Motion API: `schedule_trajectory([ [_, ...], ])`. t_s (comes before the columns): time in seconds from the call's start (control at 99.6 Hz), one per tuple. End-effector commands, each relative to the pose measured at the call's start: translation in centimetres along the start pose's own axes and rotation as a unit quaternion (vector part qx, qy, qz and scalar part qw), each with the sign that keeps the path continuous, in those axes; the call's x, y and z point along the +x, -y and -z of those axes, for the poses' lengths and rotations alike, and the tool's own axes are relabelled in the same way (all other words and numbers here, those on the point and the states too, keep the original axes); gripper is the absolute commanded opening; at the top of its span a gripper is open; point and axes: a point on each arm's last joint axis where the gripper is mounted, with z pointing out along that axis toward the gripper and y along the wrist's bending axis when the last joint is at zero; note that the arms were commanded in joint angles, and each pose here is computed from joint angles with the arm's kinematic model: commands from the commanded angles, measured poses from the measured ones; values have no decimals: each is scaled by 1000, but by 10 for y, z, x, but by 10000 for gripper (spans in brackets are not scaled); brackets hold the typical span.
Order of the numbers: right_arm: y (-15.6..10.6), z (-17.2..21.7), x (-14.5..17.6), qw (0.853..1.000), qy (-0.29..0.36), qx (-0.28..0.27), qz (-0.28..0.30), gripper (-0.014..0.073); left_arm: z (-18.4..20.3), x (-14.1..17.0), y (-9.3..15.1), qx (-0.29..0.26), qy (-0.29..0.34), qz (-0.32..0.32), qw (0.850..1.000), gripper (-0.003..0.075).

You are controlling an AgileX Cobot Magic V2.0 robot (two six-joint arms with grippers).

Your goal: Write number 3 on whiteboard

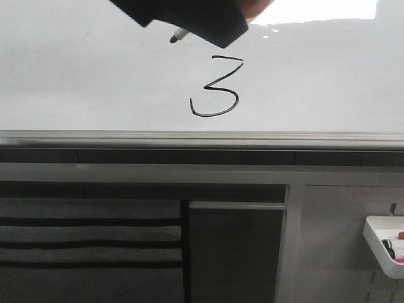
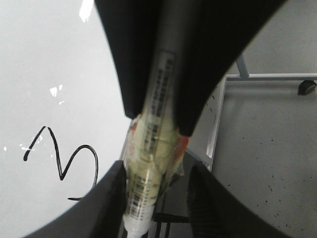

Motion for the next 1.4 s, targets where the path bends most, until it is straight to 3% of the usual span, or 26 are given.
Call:
schedule_trajectory([
  [0.0,5,13,-9,999,32,32,5,35,14,-16,-9,-29,50,5,998,171],
  [0.362,4,13,-9,999,29,27,5,53,14,-16,-9,-28,49,5,998,14],
  [0.552,9,22,-6,998,34,52,-22,293,13,-8,-15,-35,27,4,999,-18],
  [0.693,18,49,6,990,32,104,-84,330,16,21,-44,-68,-29,80,994,-18],
  [0.794,22,68,16,981,30,143,-128,330,23,49,-72,-116,-60,177,976,-18],
  [0.914,24,80,23,976,20,167,-142,330,38,85,-104,-185,-76,318,927,-18],
  [1.015,24,80,25,975,16,167,-149,330,52,113,-123,-237,-82,377,892,-18],
  [1.135,23,78,27,975,11,160,-151,330,57,137,-134,-270,-69,426,861,-18],
  [1.145,22,77,27,976,7,156,-151,330,24,169,-143,-263,-92,464,841,160],
  [1.235,22,77,27,976,7,156,-151,330,24,169,-143,-263,-92,464,841,275],
  [1.246,22,77,27,976,7,155,-151,330,24,169,-143,-264,-93,462,842,344],
  [1.386,20,80,27,975,8,153,-163,330,34,163,-143,-259,-116,444,850,357],
])
